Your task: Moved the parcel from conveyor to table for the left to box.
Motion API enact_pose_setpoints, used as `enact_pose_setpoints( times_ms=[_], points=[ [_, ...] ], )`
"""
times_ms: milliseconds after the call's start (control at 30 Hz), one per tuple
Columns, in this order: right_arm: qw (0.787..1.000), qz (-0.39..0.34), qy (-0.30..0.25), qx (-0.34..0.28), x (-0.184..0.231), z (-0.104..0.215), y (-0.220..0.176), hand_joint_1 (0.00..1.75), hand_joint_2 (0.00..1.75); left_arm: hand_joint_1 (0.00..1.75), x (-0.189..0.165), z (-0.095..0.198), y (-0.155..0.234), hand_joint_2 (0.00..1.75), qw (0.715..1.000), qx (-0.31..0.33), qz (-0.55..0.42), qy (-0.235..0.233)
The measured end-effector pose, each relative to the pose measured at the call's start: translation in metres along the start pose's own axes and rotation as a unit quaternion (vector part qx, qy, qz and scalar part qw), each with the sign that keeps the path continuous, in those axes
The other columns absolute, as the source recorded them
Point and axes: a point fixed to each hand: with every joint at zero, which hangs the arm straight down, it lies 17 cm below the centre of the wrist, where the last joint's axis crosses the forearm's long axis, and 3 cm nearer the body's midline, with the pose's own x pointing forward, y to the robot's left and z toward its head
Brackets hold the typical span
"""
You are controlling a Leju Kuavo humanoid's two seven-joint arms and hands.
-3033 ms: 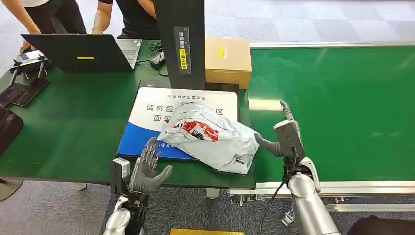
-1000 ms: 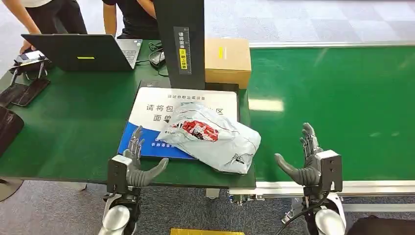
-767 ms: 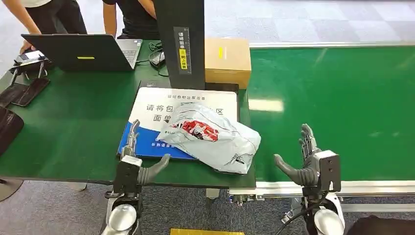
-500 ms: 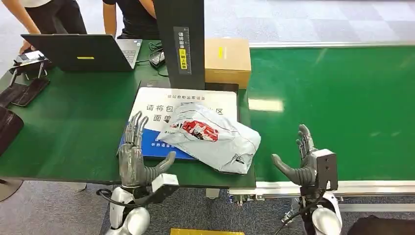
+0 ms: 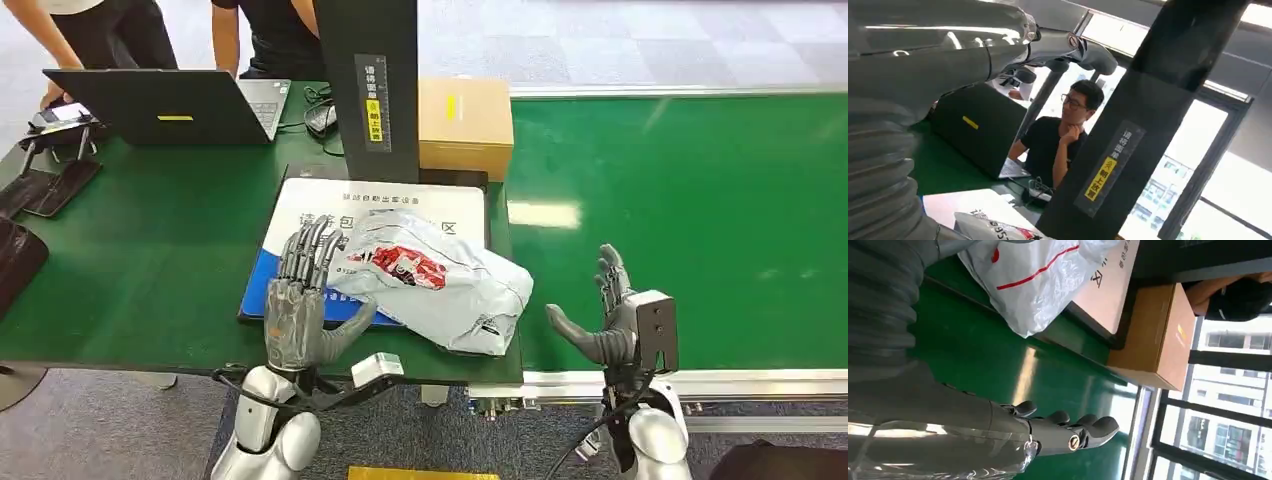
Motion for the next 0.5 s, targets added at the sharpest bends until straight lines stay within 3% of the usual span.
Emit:
enact_pose_setpoints(
  times_ms=[133, 500],
  points=[
    [1.000, -0.006, 0.000, 0.016, -0.001, -0.002, 0.010, 0.00, 1.75, 0.00, -0.009, -0.001, -0.043, 1.75, 0.996, -0.078, 0.013, 0.029],
    [1.000, -0.010, 0.008, 0.027, -0.009, -0.003, 0.019, 0.00, 1.75, 0.00, -0.007, 0.002, -0.118, 1.75, 0.971, -0.236, 0.043, -0.003]
  ],
)
